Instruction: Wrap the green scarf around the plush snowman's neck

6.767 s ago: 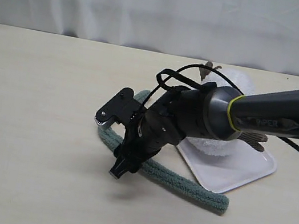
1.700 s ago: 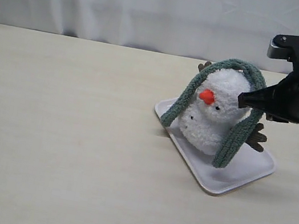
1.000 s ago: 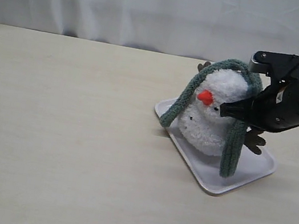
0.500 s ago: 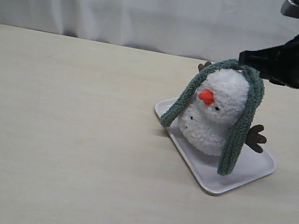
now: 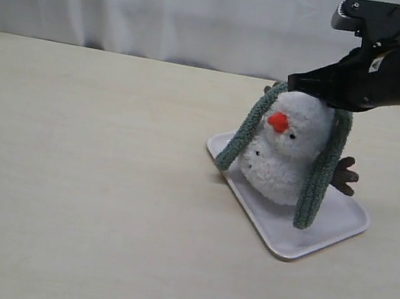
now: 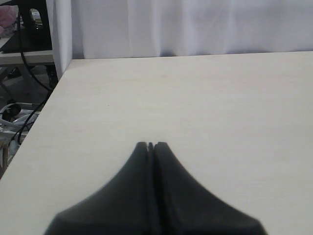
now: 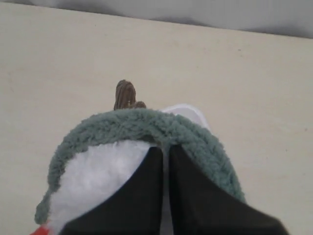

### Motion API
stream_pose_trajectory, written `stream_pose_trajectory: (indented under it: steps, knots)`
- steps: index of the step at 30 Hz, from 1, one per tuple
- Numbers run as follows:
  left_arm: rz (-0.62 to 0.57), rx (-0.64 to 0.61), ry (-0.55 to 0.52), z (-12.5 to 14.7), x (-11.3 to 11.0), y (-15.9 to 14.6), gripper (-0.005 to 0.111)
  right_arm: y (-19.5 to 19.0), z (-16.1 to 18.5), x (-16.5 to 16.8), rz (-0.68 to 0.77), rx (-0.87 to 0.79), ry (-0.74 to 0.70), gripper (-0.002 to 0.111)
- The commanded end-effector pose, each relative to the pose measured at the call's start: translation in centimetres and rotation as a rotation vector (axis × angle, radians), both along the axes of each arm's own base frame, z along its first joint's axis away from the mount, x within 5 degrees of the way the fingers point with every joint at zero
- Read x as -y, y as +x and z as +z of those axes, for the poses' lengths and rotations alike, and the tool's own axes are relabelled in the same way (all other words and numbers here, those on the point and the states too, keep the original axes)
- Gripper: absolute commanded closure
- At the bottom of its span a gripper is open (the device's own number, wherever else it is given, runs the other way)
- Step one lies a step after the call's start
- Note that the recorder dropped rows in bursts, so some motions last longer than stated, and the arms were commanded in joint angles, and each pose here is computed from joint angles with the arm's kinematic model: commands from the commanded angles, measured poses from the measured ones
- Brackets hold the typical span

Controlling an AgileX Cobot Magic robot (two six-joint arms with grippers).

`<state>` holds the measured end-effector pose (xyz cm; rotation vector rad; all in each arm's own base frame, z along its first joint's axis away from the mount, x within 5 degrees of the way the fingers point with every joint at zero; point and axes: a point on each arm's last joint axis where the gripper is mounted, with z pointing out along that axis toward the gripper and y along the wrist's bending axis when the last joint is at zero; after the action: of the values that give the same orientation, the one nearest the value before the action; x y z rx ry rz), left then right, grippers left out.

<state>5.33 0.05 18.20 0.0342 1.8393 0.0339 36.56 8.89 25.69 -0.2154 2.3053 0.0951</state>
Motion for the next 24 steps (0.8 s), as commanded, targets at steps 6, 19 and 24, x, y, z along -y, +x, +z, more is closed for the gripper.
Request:
stream_pose_trajectory:
  steps: [6,19,24]
  knots:
    - [0.000,0.013,-0.003,0.0,0.0,0.0,0.107,1.1,0.6,1.9,-0.058,0.085,0.027,0.104]
    - [0.000,0.013,-0.003,0.0,0.0,0.0,0.107,1.6,-3.2,2.7,-0.091,-0.093,-0.027,0.104]
    - [0.000,0.013,-0.003,0.0,0.0,0.0,0.107,0.9,-1.2,2.9,-0.090,-0.058,-0.034,0.104]
